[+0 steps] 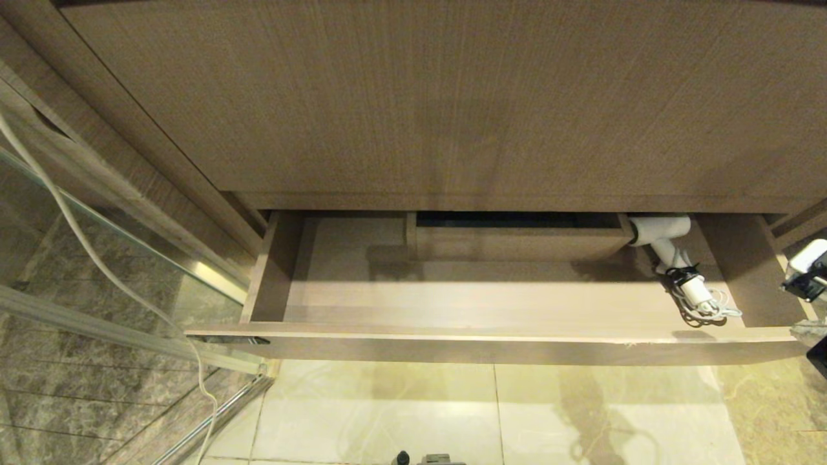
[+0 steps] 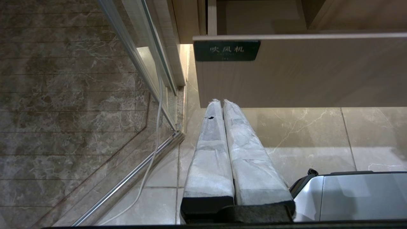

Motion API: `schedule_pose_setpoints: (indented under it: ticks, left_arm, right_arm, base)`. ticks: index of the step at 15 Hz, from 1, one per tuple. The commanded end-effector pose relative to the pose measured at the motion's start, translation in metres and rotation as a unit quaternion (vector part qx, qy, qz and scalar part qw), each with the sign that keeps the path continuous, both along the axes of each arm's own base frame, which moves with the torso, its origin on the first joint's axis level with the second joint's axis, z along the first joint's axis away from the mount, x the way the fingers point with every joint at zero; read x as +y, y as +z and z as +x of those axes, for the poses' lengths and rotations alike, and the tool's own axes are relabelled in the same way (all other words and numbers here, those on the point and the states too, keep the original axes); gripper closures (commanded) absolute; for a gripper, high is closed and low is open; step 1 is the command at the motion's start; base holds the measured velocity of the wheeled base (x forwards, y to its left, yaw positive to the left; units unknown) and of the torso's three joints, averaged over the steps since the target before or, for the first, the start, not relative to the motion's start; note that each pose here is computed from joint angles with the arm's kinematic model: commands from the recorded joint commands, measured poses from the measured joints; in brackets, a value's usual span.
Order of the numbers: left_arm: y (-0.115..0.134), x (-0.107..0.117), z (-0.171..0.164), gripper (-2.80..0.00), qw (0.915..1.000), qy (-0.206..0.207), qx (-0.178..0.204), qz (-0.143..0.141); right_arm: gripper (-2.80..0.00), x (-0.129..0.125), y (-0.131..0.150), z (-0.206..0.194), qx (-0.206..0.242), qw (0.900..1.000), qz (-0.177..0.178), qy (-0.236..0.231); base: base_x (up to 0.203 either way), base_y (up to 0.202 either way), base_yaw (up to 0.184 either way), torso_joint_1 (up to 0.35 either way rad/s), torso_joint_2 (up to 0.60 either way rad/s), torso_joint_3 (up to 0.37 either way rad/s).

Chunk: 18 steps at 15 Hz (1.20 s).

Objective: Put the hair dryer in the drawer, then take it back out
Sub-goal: Pull open the drawer, then take the hairdryer out

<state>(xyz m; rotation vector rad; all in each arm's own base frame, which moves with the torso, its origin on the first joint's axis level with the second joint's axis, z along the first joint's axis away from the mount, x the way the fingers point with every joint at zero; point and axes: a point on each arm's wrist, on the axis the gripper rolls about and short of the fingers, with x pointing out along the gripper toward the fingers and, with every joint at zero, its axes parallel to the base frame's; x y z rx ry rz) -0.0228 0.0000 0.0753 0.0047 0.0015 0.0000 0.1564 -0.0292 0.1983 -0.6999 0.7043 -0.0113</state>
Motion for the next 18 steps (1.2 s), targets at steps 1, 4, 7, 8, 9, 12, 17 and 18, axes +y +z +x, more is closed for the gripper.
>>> schedule_pose_setpoints:
  ticks: [1, 4, 7, 8, 9, 12, 17, 18]
  left_arm:
    - [0.0, 0.0, 0.0, 0.0, 1.0, 0.0, 0.0, 0.0]
    - [0.0, 0.0, 0.0, 0.0, 1.0, 0.0, 0.001, 0.0]
    - [0.0, 0.0, 0.0, 0.0, 1.0, 0.0, 0.001, 0.0]
    - [0.0, 0.0, 0.0, 0.0, 1.0, 0.0, 0.001, 0.0]
    - [0.0, 0.0, 0.0, 0.0, 1.0, 0.0, 0.0, 0.0]
    - [0.0, 0.0, 0.0, 0.0, 1.0, 0.0, 0.001, 0.0]
    - [0.0, 0.0, 0.0, 0.0, 1.0, 0.0, 0.001, 0.0]
    - [0.0, 0.0, 0.0, 0.0, 1.0, 0.0, 0.001, 0.0]
  right_arm:
    - [0.0, -0.005, -0.006, 0.0, -0.011, 0.998, 0.041, -0.049]
    - [0.0, -0.012, -0.013, 0.019, -0.075, 0.983, 0.119, -0.116]
    - [0.0, -0.021, -0.023, 0.05, -0.09, 0.975, 0.139, -0.149]
    - [0.0, -0.023, -0.028, 0.061, -0.083, 0.975, 0.139, -0.155]
    - [0.0, -0.026, -0.032, 0.073, -0.079, 0.974, 0.141, -0.158]
    - [0.0, -0.041, -0.039, 0.107, -0.082, 0.967, 0.155, -0.183]
    - [0.0, -0.076, -0.05, 0.169, -0.091, 0.953, 0.179, -0.229]
    - [0.0, -0.082, -0.057, 0.178, -0.084, 0.951, 0.182, -0.238]
  base:
    - [0.0, 0.0, 0.0, 0.0, 0.0, 0.0]
    - [0.0, 0.0, 0.0, 0.0, 0.0, 0.0]
    - [0.0, 0.0, 0.0, 0.0, 0.0, 0.0]
    - [0.0, 0.0, 0.0, 0.0, 0.0, 0.0]
    - [0.0, 0.0, 0.0, 0.0, 0.0, 0.0]
    - [0.0, 0.0, 0.0, 0.0, 0.0, 0.0]
    - [0.0, 0.0, 0.0, 0.0, 0.0, 0.0]
    - [0.0, 0.0, 0.0, 0.0, 0.0, 0.0]
